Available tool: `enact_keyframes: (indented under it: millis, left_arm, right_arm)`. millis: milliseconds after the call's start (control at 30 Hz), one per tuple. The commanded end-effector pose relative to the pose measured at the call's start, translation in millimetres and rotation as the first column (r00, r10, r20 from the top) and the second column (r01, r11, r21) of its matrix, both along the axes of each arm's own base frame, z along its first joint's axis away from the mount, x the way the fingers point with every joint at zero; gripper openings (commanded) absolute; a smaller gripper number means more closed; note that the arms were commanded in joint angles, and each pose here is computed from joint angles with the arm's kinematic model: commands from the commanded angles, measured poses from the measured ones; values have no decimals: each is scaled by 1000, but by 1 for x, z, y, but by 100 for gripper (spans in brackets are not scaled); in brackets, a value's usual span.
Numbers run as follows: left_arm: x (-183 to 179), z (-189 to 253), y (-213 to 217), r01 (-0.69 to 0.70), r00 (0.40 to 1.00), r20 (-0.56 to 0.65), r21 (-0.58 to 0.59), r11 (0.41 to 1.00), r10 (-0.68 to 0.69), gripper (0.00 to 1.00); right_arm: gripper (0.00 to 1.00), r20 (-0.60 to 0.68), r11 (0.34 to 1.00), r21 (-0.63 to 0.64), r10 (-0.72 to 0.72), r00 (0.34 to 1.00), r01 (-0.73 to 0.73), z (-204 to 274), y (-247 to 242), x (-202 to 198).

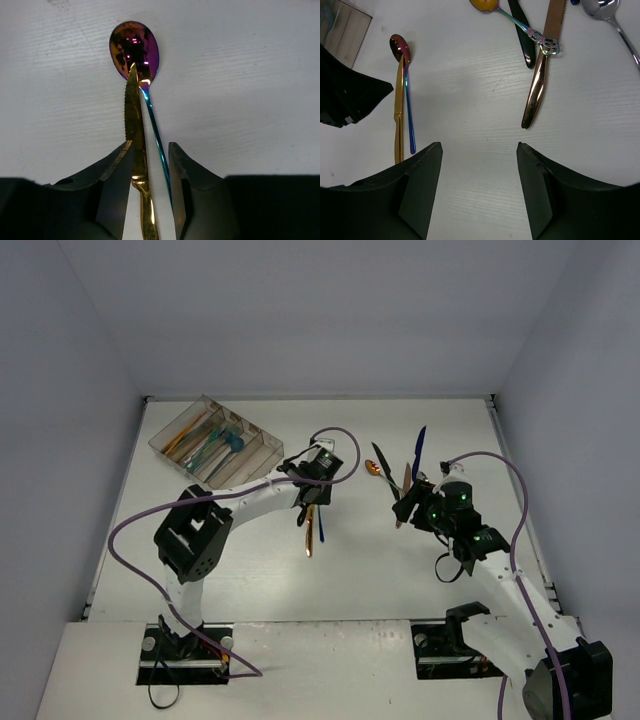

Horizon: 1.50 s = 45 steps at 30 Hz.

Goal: Sort the eating utensils into containers

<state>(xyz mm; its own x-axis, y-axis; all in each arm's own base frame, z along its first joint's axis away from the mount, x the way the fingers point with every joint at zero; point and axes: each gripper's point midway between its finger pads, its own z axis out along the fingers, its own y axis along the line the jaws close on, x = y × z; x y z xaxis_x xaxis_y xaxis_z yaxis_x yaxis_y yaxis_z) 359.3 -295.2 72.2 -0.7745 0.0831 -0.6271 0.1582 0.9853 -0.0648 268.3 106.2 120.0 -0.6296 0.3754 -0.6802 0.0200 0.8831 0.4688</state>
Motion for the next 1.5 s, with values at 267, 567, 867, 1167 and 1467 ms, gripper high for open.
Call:
enact_keyframes:
  millis: [267,567,867,1167,1467]
  left_arm:
    - [9,2,-23,-31,1000,4,-38,999,31,27]
    - [11,-19,-16,-60,997,-39,16,998,61,26]
    - [14,-31,0,-103,992,-67,39,994,105,26]
    - [19,-16,3,-100,995,-21,37,994,101,26]
    - [20,-44,2,-85,993,-80,75,994,91,26]
  right_arm:
    - [59,41,1000,4,-25,999,25,6,-4,6]
    - [59,45,1000,6,-24,999,24,7,-3,6]
    - [59,42,1000,6,-23,999,22,6,-3,6]
    - [59,31,1000,1,-25,999,25,2,-4,5]
    - [59,39,1000,6,-25,999,25,4,-4,5]
